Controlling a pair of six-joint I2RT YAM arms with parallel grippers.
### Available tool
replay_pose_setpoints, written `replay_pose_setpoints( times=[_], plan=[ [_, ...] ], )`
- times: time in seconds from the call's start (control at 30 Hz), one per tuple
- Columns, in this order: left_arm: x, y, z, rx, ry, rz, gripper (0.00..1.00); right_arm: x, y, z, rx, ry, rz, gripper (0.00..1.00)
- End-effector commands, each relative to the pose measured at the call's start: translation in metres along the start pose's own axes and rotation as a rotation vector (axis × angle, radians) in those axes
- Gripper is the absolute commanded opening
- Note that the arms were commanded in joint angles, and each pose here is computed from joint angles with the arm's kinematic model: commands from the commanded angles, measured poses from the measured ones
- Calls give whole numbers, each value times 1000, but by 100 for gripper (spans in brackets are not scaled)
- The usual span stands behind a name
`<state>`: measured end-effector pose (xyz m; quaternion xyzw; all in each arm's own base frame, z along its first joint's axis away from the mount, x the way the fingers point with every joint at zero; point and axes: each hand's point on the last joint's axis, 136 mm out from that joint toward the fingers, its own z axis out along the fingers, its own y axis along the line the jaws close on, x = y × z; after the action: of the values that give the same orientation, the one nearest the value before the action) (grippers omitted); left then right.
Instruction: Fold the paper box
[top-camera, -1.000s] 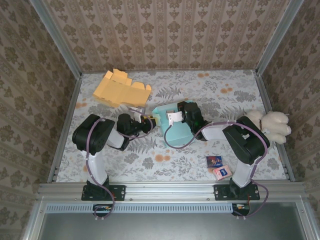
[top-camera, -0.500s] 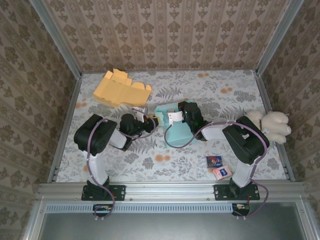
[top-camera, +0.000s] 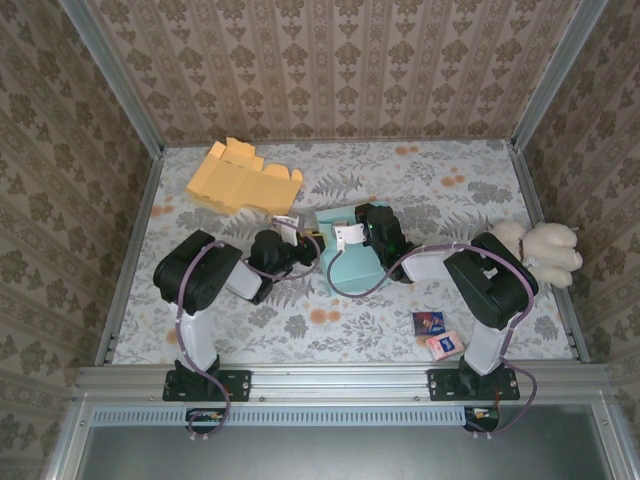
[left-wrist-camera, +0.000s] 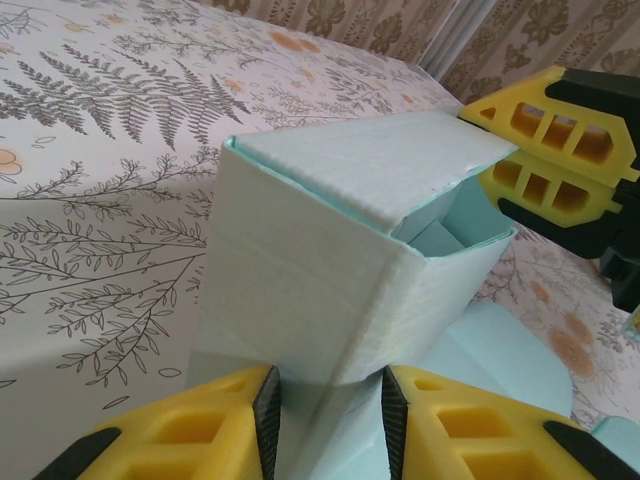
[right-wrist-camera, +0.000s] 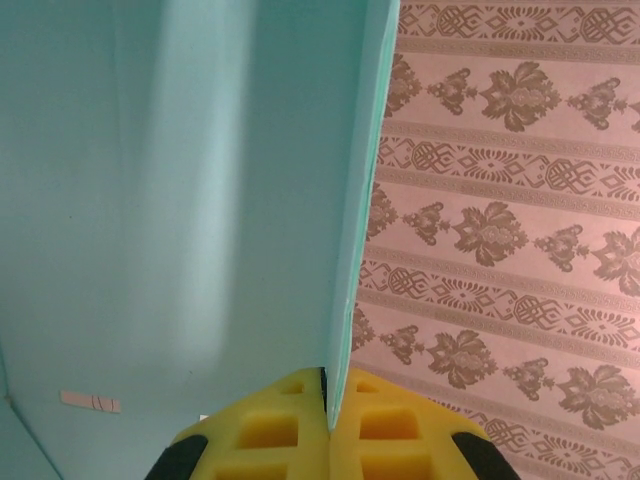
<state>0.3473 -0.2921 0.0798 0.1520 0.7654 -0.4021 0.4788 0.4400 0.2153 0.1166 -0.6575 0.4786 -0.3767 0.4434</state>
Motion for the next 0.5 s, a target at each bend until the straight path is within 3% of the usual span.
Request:
replay_pose_setpoints(
  times=[0.0, 0.47],
  plan=[
    [-23, -16, 7, 6, -66, 54, 34, -20, 23, -5, -59, -68, -20, 0],
    [-27, -5, 16, -77, -99, 79, 34, -21, 33, -8, -83, -76, -12, 0]
  ],
)
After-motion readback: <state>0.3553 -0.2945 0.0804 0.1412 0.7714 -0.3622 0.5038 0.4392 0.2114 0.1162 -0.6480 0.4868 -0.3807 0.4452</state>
